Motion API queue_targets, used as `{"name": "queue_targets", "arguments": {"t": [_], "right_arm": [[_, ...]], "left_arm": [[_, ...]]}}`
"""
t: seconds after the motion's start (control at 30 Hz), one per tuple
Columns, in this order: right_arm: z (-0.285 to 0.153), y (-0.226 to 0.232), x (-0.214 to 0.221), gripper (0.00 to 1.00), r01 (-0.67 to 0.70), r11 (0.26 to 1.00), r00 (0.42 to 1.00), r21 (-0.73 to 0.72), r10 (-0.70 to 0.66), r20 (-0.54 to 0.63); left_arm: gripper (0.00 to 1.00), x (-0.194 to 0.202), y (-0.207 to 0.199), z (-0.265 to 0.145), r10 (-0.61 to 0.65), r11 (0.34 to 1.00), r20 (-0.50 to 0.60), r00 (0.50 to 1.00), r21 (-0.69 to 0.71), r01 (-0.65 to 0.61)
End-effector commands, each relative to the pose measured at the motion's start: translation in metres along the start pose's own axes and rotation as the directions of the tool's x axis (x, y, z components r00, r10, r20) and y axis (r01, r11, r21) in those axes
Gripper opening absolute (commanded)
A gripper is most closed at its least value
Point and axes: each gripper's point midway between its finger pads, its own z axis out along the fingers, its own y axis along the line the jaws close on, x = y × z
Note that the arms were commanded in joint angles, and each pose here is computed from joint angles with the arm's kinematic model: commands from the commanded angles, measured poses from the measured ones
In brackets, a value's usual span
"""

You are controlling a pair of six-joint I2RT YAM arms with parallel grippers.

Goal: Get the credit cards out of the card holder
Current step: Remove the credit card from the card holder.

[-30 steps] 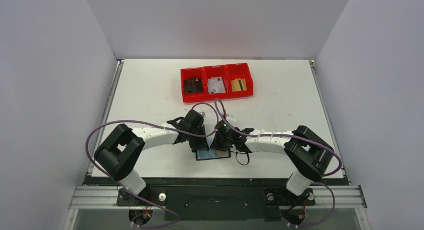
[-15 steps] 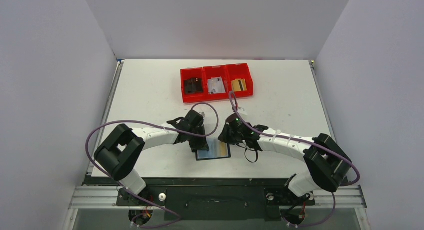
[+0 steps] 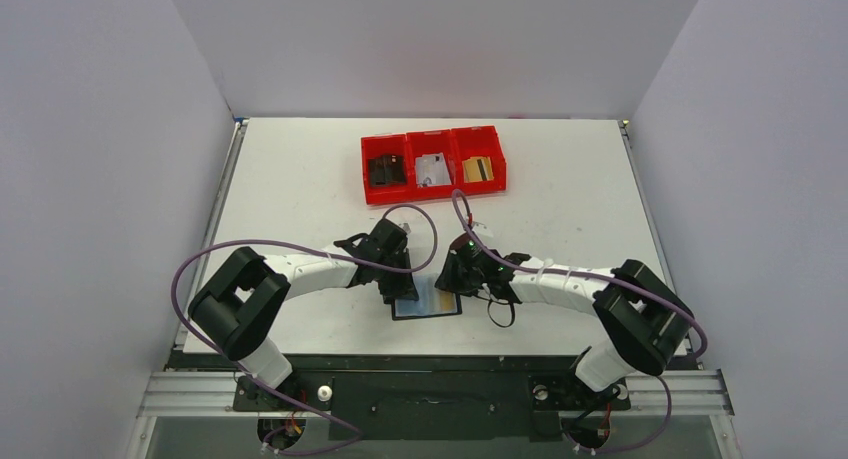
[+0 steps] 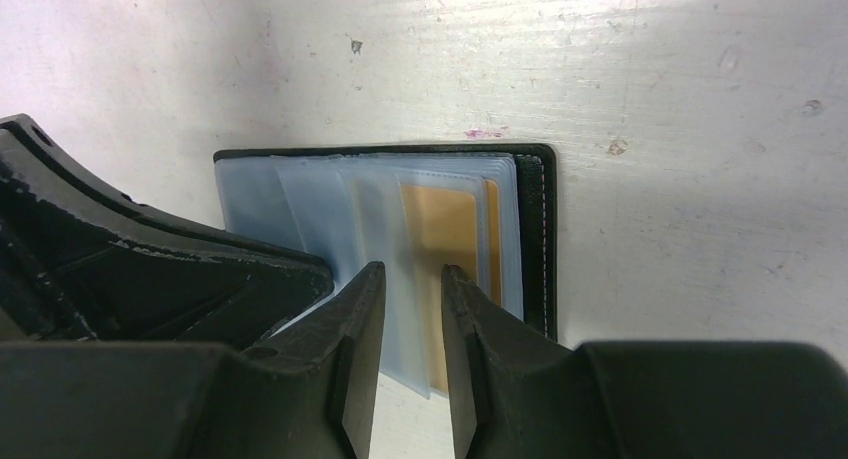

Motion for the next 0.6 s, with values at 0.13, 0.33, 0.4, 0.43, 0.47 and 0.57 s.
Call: {"name": "queue_targets", "arguments": {"t": [0.13, 0.33, 0.4, 0.43, 0.47, 0.57], "right_arm": [[0.011, 0.011, 0.005, 0.28, -0.002, 0.999, 1.0, -0.053, 0.002, -0.01], [0.012, 0.019, 0.006, 0.3, -0.012, 0.997, 1.0, -0.081, 0.01, -0.023], [0.012, 0.023, 0.006, 0.31, -0.014, 0.996, 1.0, -0.093, 0.011, -0.026], [0.011, 0.024, 0.006, 0.31, -0.017, 0.995, 0.999, -0.098, 0.014, -0.03], [0.011, 0.026, 0.005, 0.32, -0.017, 0.995, 0.999, -0.103, 0.014, -0.029], [0.01, 0.031, 0.005, 0.32, -0.019, 0.993, 0.999, -0.116, 0.015, -0.035]], "left_arm": [[0.0, -0.006, 0.009, 0.004, 0.007, 0.999, 0.02, 1.0, -0.039, -0.006], [0.0, -0.013, -0.001, -0.005, 0.021, 1.0, 0.047, 0.999, -0.007, -0.02], [0.0, -0.018, -0.007, -0.011, 0.027, 1.0, 0.063, 0.998, 0.009, -0.028], [0.0, -0.02, -0.008, -0.014, 0.03, 0.999, 0.073, 0.997, 0.012, -0.031], [0.0, -0.023, -0.01, -0.02, 0.032, 0.999, 0.084, 0.996, 0.018, -0.033], [0.02, -0.031, -0.012, -0.032, 0.035, 0.999, 0.116, 0.993, 0.017, -0.037]]}}
